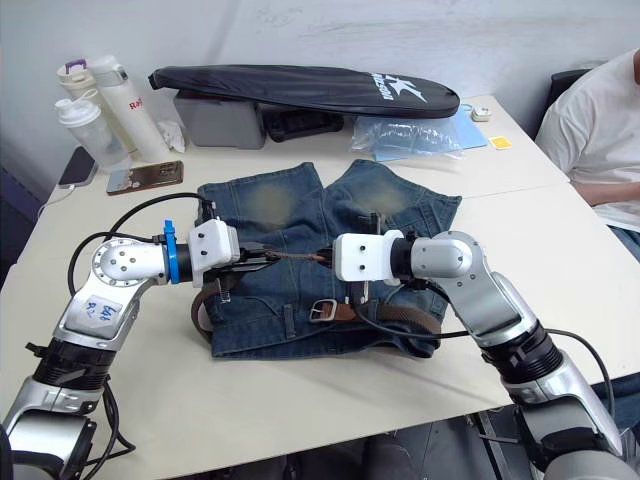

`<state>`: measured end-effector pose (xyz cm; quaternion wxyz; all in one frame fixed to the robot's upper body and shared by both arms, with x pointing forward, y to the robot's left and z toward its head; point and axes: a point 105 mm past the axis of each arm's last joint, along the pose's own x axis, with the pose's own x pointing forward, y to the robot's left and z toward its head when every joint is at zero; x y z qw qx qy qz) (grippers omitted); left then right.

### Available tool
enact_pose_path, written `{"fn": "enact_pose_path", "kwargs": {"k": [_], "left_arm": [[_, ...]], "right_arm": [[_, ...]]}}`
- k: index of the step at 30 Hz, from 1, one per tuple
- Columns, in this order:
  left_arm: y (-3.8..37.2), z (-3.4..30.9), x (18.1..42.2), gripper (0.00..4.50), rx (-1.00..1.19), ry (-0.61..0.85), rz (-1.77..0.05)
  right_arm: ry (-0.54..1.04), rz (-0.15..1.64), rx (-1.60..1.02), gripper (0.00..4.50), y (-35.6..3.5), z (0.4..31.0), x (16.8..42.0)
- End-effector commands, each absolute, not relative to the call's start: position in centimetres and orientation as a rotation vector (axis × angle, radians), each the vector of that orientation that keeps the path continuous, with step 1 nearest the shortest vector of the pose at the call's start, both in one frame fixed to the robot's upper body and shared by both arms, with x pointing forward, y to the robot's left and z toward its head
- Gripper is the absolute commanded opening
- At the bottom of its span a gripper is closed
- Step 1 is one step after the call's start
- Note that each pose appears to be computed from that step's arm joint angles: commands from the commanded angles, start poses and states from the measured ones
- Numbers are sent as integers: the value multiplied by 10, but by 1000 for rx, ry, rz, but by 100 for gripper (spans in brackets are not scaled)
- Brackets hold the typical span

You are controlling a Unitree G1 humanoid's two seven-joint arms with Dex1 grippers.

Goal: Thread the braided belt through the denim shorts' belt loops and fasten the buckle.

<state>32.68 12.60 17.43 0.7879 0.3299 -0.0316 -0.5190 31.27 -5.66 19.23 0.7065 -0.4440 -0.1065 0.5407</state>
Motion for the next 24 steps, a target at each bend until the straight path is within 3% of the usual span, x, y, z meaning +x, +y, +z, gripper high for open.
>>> {"fn": "enact_pose_path", "kwargs": {"k": [1, 5, 7, 8, 9, 11, 12, 16, 20, 22, 24], "left_arm": [[118, 196, 320, 0, 634, -126, -1145], [139, 199, 312, 183, 388, 2, -1155], [154, 215, 315, 283, 213, 31, -1076], [158, 221, 315, 291, 160, 34, -1057], [165, 228, 315, 357, 88, 36, -1021], [183, 242, 312, 427, -42, 55, -937], [189, 245, 310, 444, -81, 68, -907], [195, 247, 286, 444, -249, 204, -904], [170, 242, 240, 444, -546, 340, -1179], [155, 231, 222, 444, -659, 436, -1235], [139, 218, 221, 444, -702, 436, -1215]], "right_arm": [[-296, 1188, -981, 0, -53, 201, 311], [-301, 1155, -977, 0, -51, 202, 317], [-309, 1116, -987, 0, -51, 204, 323], [-312, 1106, -990, 0, -51, 204, 325], [-318, 1094, -998, 0, -51, 204, 327], [-348, 1070, -1041, 0, -49, 204, 330], [-360, 1063, -1060, 0, -49, 204, 331], [-431, 1051, -1118, 0, -45, 204, 331], [-532, 1022, -1154, 0, -35, 210, 332], [-581, 1005, -1166, 0, -30, 214, 331], [-620, 991, -1164, 0, -26, 219, 331]]}}
